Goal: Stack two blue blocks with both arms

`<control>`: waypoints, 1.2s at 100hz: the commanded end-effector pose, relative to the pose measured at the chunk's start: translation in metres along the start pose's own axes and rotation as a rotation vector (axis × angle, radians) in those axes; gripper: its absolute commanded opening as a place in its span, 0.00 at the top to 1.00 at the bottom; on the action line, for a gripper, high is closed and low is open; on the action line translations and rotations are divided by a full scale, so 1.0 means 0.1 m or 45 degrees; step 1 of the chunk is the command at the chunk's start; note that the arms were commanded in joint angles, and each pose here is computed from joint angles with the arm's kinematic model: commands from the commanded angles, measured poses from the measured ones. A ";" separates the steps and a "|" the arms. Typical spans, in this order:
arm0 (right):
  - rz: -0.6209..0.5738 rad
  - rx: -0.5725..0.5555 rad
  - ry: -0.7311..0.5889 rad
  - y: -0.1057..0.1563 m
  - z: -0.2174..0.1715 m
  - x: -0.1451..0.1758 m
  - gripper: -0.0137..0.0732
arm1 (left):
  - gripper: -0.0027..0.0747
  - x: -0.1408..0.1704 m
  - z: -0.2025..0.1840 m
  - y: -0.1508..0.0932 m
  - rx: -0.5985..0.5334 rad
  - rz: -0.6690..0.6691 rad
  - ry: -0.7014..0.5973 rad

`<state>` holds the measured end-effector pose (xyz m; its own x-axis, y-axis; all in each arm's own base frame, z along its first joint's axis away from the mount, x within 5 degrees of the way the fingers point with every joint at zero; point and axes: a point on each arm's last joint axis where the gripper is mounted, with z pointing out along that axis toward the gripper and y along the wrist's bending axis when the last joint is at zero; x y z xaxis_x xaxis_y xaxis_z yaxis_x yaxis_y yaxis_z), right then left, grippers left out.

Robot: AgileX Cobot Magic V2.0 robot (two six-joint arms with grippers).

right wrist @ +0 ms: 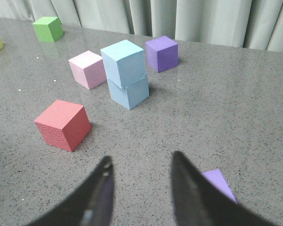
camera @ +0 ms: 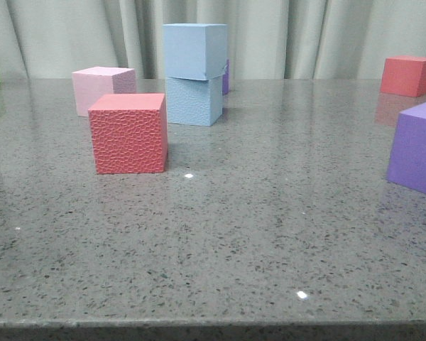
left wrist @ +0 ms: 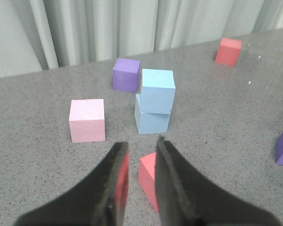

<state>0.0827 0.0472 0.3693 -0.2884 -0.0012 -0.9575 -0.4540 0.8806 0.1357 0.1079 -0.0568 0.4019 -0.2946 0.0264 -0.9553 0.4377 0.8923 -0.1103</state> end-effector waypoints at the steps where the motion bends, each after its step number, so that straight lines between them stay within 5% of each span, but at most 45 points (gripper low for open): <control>1: -0.008 -0.024 -0.150 0.01 -0.12 -0.10 0.75 | 0.91 0.00 -0.24 -0.01 0.028 0.010 -0.198; 12: -0.005 -0.030 -0.190 -0.01 -0.23 -0.05 0.98 | 0.99 0.23 -0.41 0.02 0.032 0.010 -0.235; 66: -0.017 -0.055 -0.345 -0.13 -0.51 0.55 0.97 | 0.99 1.20 -0.67 0.13 0.039 0.013 -0.321; 120: -0.015 -0.057 -0.362 -0.15 -0.54 0.64 0.97 | 0.99 1.28 -0.69 0.14 0.046 0.009 -0.358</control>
<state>0.0263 0.0082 0.3058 -0.1287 0.1022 -0.9864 -0.4778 0.8652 0.1520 0.0201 -0.0111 0.2810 -0.1429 -0.0466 -0.9886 0.4523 0.8854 -0.1071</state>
